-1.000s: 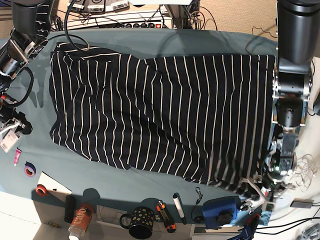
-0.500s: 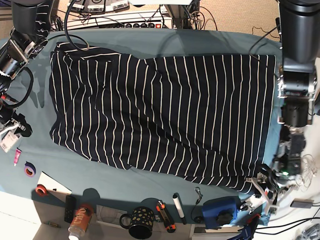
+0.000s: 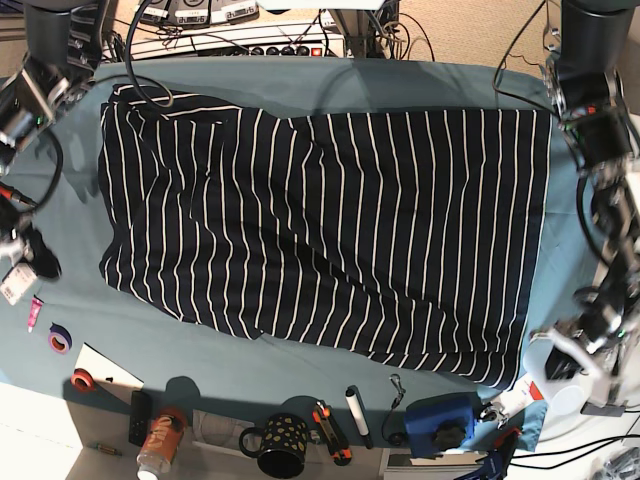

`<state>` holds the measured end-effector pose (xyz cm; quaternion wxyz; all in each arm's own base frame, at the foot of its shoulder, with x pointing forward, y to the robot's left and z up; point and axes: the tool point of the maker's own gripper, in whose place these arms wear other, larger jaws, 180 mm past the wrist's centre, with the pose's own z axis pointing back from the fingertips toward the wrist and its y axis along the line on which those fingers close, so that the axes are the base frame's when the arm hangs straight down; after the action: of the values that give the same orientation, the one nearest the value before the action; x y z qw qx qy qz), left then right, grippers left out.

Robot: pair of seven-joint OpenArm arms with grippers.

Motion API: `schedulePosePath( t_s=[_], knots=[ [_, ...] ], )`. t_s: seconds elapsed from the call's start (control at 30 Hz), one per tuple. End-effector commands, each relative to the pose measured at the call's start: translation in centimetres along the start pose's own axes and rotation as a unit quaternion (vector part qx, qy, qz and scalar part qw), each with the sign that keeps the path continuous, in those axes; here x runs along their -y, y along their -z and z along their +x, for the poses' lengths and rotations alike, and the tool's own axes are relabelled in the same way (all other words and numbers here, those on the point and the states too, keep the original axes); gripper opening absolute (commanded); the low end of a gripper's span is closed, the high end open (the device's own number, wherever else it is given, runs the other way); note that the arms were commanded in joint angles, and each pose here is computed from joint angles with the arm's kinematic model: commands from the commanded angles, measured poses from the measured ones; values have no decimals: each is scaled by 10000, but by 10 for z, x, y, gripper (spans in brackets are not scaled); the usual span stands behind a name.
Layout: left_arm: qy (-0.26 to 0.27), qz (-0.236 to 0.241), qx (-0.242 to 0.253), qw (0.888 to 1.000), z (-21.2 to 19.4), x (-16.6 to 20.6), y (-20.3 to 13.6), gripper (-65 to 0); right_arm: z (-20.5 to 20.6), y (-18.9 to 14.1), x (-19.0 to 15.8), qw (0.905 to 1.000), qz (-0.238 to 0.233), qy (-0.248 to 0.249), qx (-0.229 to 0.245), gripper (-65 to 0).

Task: Layout the t-shirt on the table in an organized manner, then fold the t-shirt properly
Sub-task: 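Grasp the shirt corner near the right gripper and drag it outward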

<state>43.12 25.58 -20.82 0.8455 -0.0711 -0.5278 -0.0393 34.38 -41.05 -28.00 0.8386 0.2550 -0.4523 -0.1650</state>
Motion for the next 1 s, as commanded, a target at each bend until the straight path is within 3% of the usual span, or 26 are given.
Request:
schedulePosePath(
  t_s=[0.0, 0.27, 0.43, 0.73, 0.97],
  knots=[
    [60, 118, 150, 9998, 11, -13, -13, -602, 23, -17, -3, 9993, -12, -208, 300, -489],
    [-85, 163, -492, 9986, -54, -35, -66, -603, -15, -75, 9, 9977, -343, -558, 196, -489],
    [-142, 465, -766, 9959, -92, -48, -108, -603, -56, -93, 9, 9971, -379, -618, -228, -489],
    [-210, 884, -1313, 9872, -142, -70, -166, -603, -166, -97, 11, 9959, -291, 335, -794, -489],
    [-94, 875, -1423, 9859, -155, -71, -178, -603, -204, -86, -1, 9930, -95, 758, -902, -489]
  ],
)
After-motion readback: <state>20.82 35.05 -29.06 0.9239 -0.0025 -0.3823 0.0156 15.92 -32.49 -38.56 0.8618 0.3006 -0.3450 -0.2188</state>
